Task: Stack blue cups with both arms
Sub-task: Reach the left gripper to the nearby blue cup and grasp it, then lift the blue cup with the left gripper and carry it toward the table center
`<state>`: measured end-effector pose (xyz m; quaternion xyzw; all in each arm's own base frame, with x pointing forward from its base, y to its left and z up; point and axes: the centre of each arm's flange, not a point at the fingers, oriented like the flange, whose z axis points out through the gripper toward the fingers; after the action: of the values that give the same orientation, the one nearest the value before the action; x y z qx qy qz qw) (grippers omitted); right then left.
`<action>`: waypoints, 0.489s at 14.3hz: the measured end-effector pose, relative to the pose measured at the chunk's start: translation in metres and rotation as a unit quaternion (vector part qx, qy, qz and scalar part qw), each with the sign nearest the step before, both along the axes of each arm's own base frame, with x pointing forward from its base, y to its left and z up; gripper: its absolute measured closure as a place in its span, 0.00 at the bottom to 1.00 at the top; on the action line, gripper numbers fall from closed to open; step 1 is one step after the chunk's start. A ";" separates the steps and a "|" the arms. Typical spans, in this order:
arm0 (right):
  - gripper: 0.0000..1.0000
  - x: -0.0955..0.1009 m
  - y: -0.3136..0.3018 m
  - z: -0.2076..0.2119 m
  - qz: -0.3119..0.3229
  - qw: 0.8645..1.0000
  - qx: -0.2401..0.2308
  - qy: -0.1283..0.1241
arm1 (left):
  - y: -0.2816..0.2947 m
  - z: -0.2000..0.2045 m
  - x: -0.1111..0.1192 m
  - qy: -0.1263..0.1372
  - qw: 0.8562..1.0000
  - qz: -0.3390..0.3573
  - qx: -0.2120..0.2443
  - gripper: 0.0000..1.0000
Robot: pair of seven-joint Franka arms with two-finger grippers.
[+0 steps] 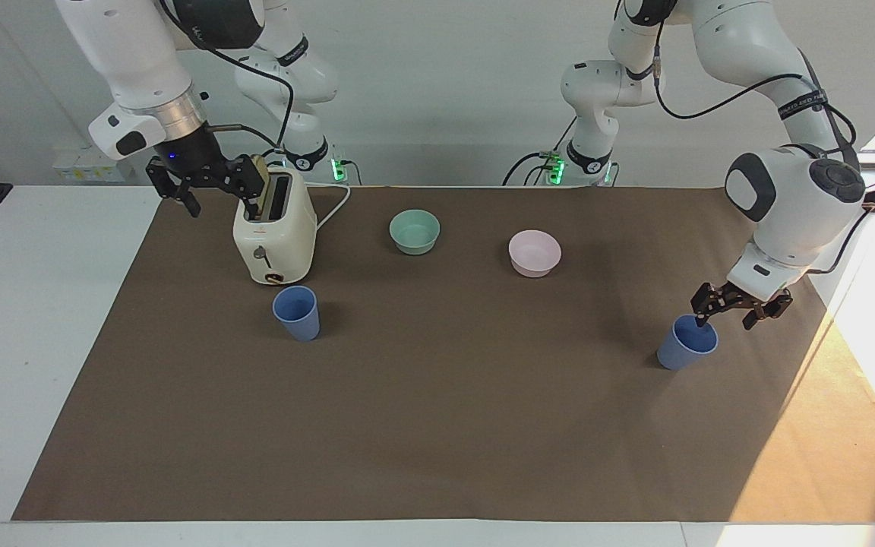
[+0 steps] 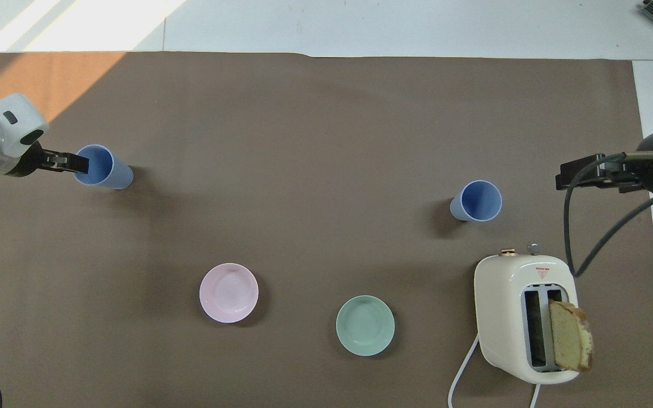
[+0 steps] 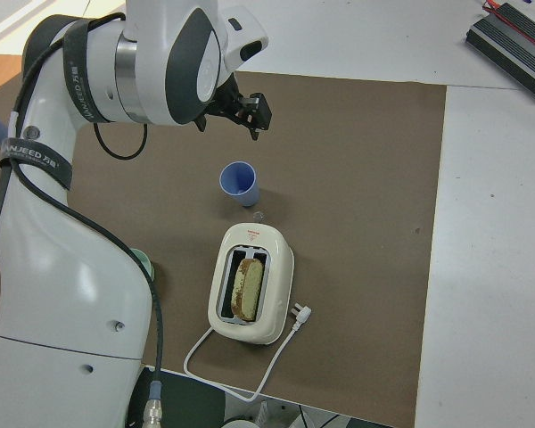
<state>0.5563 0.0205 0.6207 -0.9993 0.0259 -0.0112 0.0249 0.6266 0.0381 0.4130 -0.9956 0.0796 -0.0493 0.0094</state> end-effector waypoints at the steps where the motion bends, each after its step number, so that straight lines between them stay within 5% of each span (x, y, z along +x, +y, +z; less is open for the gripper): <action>1: 0.00 0.000 0.000 0.000 0.000 1.000 0.000 0.000 | -0.001 -0.002 0.001 -0.003 1.000 0.000 0.000 0.12; 7: 0.00 0.000 0.000 0.000 0.000 1.000 0.000 0.000 | -0.004 -0.044 0.006 -0.001 1.000 0.000 -0.001 0.26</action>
<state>0.5562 0.0210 0.6206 -0.9993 0.0256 -0.0110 0.0249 0.6328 0.0339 0.3694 -0.9955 0.0797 -0.0505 0.0083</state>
